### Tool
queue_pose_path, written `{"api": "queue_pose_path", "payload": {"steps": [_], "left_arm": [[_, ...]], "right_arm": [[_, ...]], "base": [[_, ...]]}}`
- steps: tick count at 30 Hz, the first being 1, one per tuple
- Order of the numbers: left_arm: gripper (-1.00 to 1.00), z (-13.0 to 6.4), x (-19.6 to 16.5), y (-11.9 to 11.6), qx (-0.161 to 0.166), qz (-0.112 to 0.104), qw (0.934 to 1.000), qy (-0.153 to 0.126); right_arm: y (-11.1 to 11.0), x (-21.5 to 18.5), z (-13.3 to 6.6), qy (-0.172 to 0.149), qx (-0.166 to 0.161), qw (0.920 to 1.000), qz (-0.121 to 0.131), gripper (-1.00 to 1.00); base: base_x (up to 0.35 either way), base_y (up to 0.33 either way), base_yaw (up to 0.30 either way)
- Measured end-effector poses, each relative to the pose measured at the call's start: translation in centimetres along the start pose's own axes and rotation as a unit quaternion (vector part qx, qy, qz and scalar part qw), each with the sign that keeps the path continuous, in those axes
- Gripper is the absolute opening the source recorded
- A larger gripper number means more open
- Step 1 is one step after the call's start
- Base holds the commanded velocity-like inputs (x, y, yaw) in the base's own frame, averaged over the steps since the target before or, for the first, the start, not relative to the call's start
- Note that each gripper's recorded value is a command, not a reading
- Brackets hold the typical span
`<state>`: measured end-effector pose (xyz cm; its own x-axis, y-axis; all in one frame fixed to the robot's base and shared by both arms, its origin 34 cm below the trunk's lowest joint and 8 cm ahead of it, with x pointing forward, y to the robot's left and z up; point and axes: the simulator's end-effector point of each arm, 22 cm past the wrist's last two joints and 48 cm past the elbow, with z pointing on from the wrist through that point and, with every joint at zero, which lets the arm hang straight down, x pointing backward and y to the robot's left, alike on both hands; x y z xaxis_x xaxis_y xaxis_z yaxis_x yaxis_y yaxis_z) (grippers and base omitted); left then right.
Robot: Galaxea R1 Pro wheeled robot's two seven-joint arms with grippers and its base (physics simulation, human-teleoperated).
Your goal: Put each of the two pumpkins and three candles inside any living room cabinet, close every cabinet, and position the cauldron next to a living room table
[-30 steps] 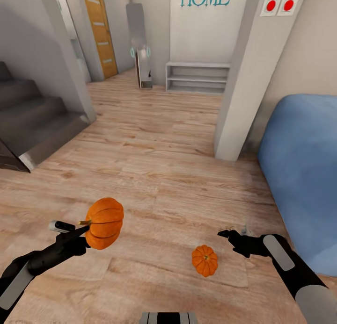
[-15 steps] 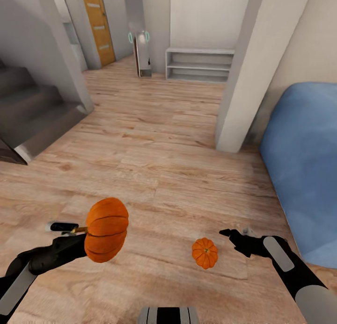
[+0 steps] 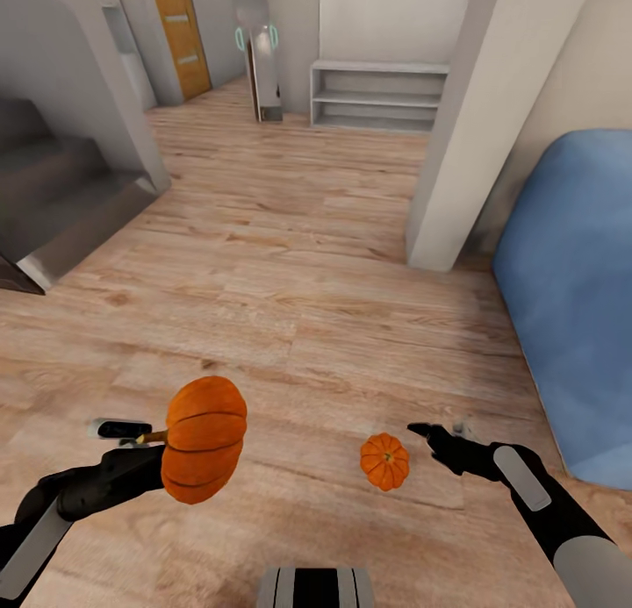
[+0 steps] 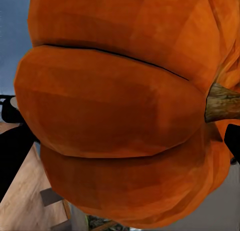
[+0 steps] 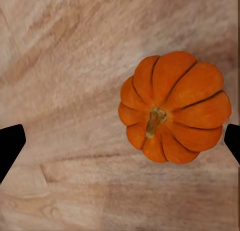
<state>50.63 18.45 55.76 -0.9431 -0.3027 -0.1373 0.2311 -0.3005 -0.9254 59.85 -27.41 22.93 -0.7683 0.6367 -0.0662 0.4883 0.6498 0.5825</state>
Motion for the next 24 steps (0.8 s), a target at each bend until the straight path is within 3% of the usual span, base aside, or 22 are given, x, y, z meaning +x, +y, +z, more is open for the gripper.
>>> {"api": "queue_pose_path", "payload": {"steps": [10, 20, 24], "left_arm": [[-1.0, -2.6, -0.3, 4.0, -0.036, -0.041, 0.998, -0.032], [-1.0, -2.9, -0.5, 3.9, -0.033, -0.041, 0.9979, -0.037], [-1.0, -2.8, 0.0, 4.9, -0.056, -0.042, 0.9972, -0.025]], "right_arm": [[-1.8, 1.1, 1.3, 0.015, 0.011, 0.9998, 0.008, 1.0], [-1.8, 1.1, 1.3, 0.015, 0.012, 0.9998, 0.008, 1.0], [-1.7, 1.2, 1.3, 0.016, 0.011, 0.9998, 0.009, 1.0]], "base": [[0.0, 0.0, 0.0], [0.0, 0.0, 0.0], [0.0, 0.0, 0.0]]}}
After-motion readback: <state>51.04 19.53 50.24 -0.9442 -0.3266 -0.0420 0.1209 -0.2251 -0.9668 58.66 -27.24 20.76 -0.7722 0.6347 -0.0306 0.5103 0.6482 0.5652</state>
